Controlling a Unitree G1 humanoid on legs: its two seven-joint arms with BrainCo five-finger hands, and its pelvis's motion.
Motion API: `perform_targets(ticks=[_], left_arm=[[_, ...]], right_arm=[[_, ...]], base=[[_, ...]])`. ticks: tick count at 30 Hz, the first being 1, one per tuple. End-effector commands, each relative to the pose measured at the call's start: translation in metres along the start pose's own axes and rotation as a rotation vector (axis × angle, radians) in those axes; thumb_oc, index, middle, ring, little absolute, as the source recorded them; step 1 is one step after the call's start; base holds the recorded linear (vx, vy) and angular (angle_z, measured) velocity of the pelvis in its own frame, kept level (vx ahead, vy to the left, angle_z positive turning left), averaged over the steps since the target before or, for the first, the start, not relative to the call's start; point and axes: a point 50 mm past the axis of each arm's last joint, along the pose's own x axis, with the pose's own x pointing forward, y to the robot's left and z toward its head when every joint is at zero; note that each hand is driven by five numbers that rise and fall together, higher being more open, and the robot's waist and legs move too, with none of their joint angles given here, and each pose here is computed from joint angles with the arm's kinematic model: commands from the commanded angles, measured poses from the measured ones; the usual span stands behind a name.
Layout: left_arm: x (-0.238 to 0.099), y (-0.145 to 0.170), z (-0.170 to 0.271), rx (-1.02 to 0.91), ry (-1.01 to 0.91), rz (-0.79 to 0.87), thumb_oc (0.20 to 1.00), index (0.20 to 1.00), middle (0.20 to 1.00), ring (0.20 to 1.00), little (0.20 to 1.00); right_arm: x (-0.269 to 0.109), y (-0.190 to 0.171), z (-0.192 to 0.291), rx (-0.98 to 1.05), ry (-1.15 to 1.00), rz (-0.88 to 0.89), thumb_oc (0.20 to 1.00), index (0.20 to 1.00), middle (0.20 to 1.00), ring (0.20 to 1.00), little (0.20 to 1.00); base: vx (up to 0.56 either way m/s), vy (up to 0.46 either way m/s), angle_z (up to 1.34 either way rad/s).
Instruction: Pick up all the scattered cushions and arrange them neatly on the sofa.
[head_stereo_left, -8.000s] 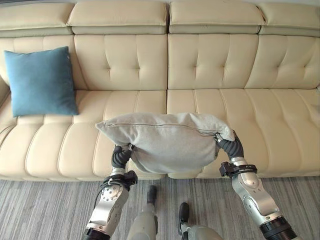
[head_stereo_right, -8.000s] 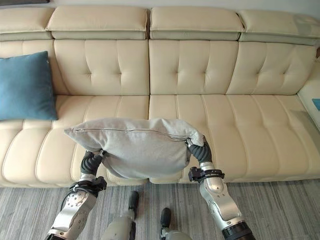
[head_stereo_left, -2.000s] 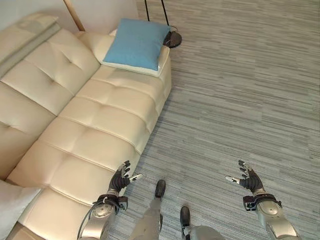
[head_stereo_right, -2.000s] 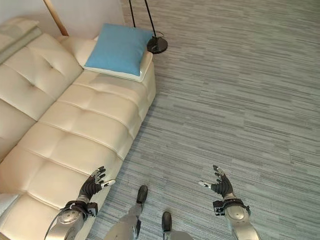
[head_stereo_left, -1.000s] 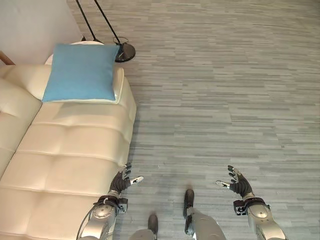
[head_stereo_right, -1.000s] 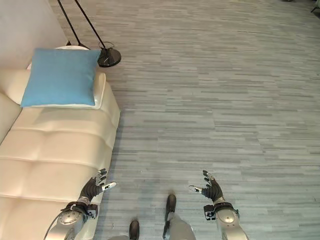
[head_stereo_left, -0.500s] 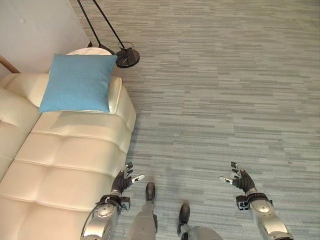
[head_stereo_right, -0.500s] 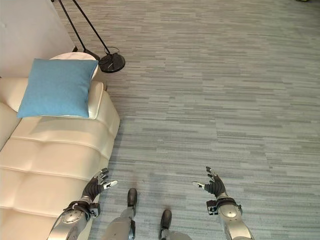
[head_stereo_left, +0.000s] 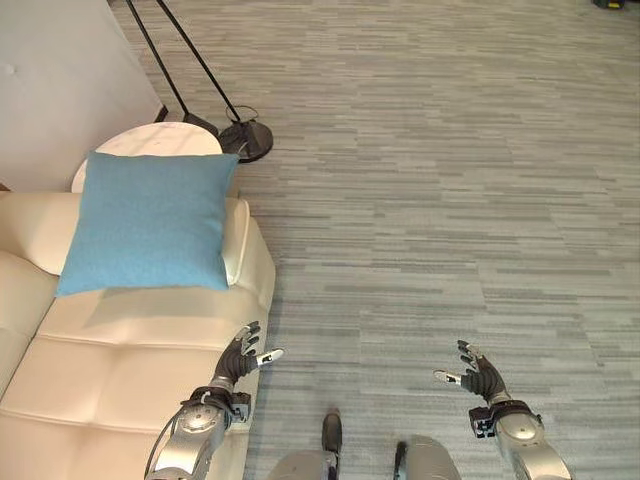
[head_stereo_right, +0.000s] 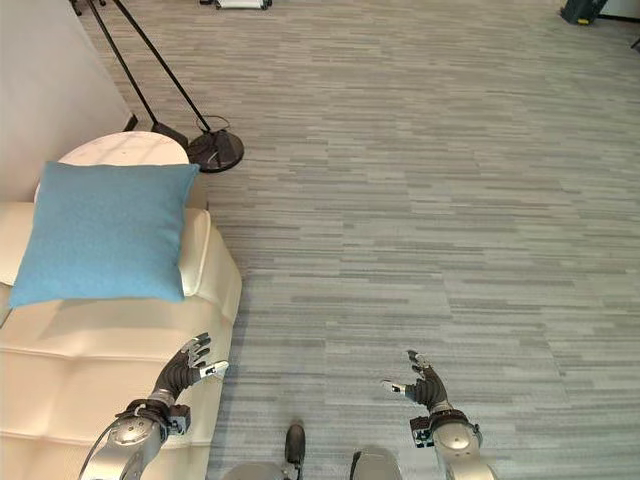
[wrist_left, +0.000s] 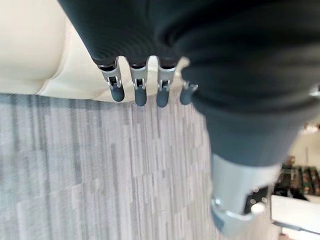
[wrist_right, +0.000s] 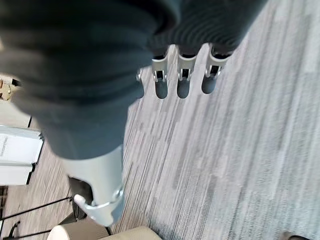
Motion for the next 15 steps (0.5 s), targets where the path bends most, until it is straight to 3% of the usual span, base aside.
perform_targets(ticks=[1,15], left_arm=[[0.0,0.003,0.017,0.046,-0.085,-0.01,1.0,1.0,1.0,1.0,1.0],[0.006,-0.009,0.022,-0.013,-0.101,-0.032,1.0,1.0,1.0,1.0,1.0]], right_arm=[[0.004,-0.008,0.019,0.002,-0.09,-0.039,1.0,1.0,1.0,1.0,1.0],[0.0,-0.022,0.02,-0.004,-0.103,-0.054,1.0,1.0,1.0,1.0,1.0]], base=[[0.33,-0.07,-0.1],[0.27,-0.131,0.28]])
